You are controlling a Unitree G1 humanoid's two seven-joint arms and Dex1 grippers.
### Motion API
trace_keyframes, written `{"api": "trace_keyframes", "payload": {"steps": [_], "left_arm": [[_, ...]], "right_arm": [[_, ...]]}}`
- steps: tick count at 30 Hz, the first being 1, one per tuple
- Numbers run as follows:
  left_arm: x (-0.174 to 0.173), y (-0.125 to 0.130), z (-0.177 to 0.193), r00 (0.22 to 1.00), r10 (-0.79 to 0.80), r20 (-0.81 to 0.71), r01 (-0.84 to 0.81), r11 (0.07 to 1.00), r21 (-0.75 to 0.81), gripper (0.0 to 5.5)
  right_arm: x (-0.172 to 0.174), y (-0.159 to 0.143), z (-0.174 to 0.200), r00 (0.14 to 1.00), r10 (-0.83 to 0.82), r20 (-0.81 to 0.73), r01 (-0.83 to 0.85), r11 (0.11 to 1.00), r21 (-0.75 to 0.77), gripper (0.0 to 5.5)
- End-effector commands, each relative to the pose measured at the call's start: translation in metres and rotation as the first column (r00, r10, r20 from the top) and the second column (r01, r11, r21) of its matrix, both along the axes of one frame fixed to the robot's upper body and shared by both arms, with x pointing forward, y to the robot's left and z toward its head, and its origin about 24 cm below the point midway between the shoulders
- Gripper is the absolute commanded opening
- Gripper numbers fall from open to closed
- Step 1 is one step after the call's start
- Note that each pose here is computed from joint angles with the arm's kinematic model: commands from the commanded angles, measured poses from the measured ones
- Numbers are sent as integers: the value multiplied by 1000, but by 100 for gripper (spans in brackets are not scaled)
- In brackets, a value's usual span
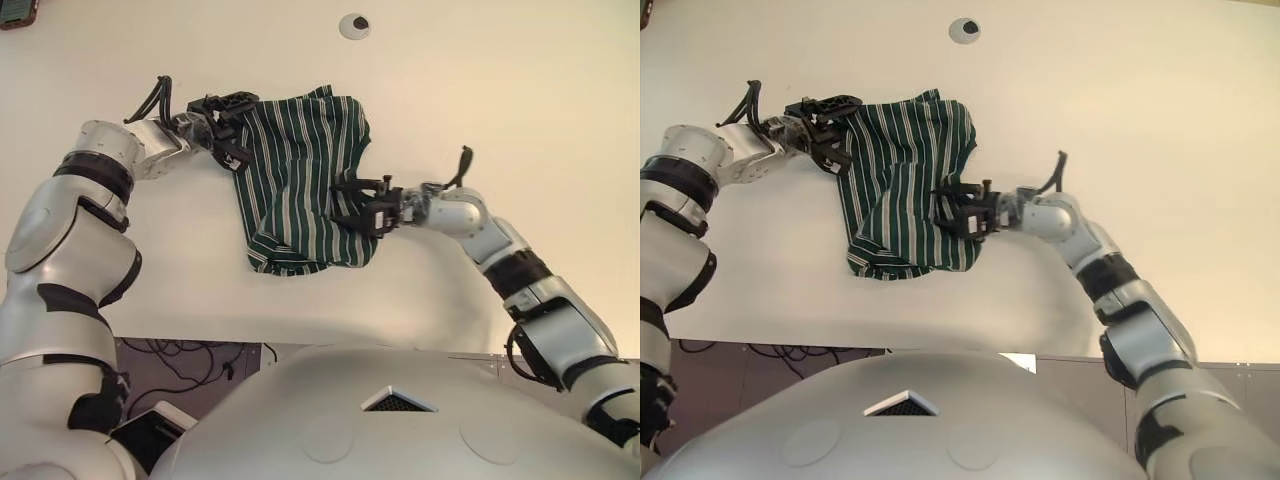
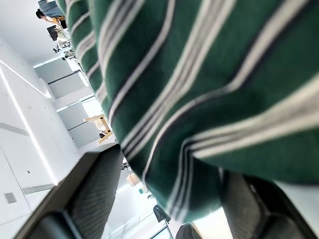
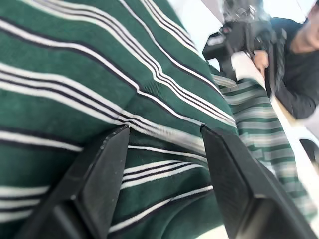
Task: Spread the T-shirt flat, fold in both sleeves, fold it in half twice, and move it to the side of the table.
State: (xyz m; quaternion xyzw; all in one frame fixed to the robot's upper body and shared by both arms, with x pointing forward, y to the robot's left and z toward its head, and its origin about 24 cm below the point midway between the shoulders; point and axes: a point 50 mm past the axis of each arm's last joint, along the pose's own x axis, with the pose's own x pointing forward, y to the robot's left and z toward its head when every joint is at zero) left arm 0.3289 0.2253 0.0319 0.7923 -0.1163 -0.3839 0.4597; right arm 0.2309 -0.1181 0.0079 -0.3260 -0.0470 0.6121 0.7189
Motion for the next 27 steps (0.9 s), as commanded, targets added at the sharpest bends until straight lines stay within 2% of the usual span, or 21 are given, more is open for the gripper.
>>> {"api": "trace_keyframes", "payload": {"steps": [1, 3, 5, 8, 10, 13, 17, 19, 21, 23, 25, 27], "left_arm": [[-17, 32, -3, 995, 76, -67, -77, 997, -12, 304], [-25, 51, 13, 989, 125, -82, -136, 982, -135, 304], [-41, 63, 24, 976, 142, -163, -186, 935, -301, 304], [-76, 79, 31, 945, 72, -319, -198, 902, -383, 304], [-100, 86, 35, 902, 19, -432, -179, 926, -331, 304], [-129, 76, 38, 815, -43, -578, -165, 939, -303, 304], [-180, 69, 31, 613, -37, -790, -176, 968, -182, 304], [-191, 69, 40, 560, -17, -828, -158, 979, -127, 304], [-191, 68, 45, 557, 1, -831, -133, 987, -88, 304], [-192, 68, 38, 540, 29, -841, -105, 994, -33, 335], [-189, 63, 29, 566, 6, -824, -109, 992, -67, 372], [-183, 57, 22, 628, -38, -778, -54, 994, -92, 401]], "right_arm": [[-22, -32, 8, 976, -74, -206, 90, 993, 72, 263], [-26, -43, 33, 954, -85, -286, 157, 958, 239, 263], [-28, -57, 52, 932, -99, -349, 224, 913, 340, 263], [-29, -77, 66, 900, -163, -405, 312, 888, 337, 263], [-35, -86, 75, 892, -200, -405, 322, 911, 258, 263], [-43, -78, 87, 901, -200, -384, 290, 938, 192, 263], [-66, -66, 63, 905, -156, -395, 149, 988, -50, 263], [-74, -66, 59, 925, -120, -362, 67, 985, -156, 263], [-71, -64, 58, 955, -98, -281, 41, 978, -203, 263], [-69, -63, 48, 974, -87, -208, 37, 972, -232, 295], [-70, -62, 39, 986, -83, -146, 50, 975, -218, 334], [-72, -59, 31, 996, -72, -57, 60, 982, -180, 367]]}}
